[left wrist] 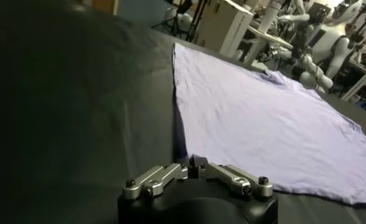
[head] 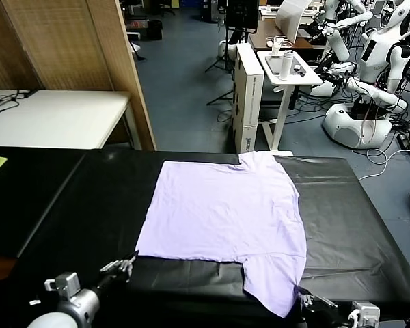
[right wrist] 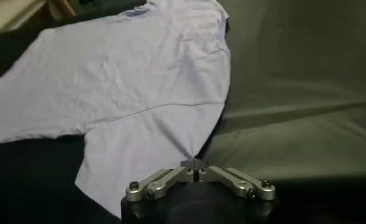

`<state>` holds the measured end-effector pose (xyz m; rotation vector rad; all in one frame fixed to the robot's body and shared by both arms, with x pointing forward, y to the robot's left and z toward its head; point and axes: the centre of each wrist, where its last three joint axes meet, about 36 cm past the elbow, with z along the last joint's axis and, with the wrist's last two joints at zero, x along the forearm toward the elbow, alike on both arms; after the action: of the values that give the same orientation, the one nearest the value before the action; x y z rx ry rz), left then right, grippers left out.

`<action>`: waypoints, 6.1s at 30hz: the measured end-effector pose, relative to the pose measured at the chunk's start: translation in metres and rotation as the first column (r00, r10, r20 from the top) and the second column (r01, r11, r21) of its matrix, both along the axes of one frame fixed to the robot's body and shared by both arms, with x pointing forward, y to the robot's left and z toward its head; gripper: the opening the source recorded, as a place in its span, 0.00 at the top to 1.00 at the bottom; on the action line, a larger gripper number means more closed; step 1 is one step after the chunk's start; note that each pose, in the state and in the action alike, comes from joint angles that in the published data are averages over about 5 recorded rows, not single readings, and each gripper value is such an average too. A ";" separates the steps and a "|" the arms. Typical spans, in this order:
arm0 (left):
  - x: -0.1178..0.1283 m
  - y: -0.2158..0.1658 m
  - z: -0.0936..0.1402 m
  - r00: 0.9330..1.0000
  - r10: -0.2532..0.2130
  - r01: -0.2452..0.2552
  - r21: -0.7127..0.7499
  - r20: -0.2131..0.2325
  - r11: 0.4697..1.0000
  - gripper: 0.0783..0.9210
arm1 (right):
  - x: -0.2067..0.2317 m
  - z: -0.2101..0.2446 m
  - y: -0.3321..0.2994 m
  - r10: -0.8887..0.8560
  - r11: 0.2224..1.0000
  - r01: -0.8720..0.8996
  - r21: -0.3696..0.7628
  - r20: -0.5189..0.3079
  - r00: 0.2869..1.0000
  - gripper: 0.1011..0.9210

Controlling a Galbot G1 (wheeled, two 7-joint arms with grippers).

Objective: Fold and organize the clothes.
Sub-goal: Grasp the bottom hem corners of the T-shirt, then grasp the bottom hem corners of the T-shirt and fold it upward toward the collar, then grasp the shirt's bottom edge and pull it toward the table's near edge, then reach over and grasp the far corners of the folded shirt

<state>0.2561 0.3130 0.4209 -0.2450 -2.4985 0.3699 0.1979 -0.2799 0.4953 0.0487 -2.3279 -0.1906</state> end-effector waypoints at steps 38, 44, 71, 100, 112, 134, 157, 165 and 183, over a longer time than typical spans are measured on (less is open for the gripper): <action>0.078 -0.026 0.000 0.982 0.104 -0.090 -0.092 0.156 0.992 0.86 | 0.183 -0.044 -0.041 0.014 1.000 -0.018 0.009 0.309 0.951 0.95; 0.096 -0.024 -0.007 0.985 0.074 -0.067 -0.054 0.155 0.996 0.86 | 0.194 -0.050 -0.036 0.028 1.000 -0.030 0.003 0.302 0.953 0.95; 0.131 -0.006 -0.019 0.987 -0.002 -0.009 0.064 0.163 0.998 0.86 | 0.210 -0.064 -0.034 0.011 1.000 -0.009 -0.007 0.293 0.956 0.95; 0.079 -0.020 -0.013 0.988 0.016 -0.029 0.084 0.155 0.996 0.02 | 0.103 -0.046 -0.062 0.059 0.998 -0.055 -0.024 0.234 0.970 0.03; 0.066 -0.026 -0.016 0.990 0.011 -0.020 0.069 0.137 0.997 0.02 | 0.104 -0.056 -0.060 0.064 0.998 -0.061 -0.023 0.208 0.976 0.30; 0.054 -0.028 -0.023 0.993 -0.002 -0.009 0.093 0.116 0.996 0.88 | 0.094 -0.046 -0.056 0.092 0.996 -0.085 -0.039 0.200 0.976 0.95; 0.003 -0.014 -0.001 0.997 0.001 -0.014 0.177 0.073 0.984 0.92 | 0.070 -0.019 -0.043 0.194 0.977 -0.187 -0.105 0.062 0.979 0.95; -0.017 -0.013 0.003 0.998 0.030 -0.039 0.187 0.048 0.982 0.90 | 0.064 -0.004 -0.039 0.222 0.970 -0.217 -0.115 0.033 0.975 0.54; 0.002 0.011 0.031 0.992 0.080 -0.099 0.218 0.094 0.971 0.02 | 0.125 0.027 -0.058 0.212 0.975 -0.189 -0.119 0.231 0.950 0.02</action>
<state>0.2579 0.3238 0.4517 -0.0590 -2.6136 0.1147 0.3226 -0.3377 0.5218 0.2743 -2.5525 0.0325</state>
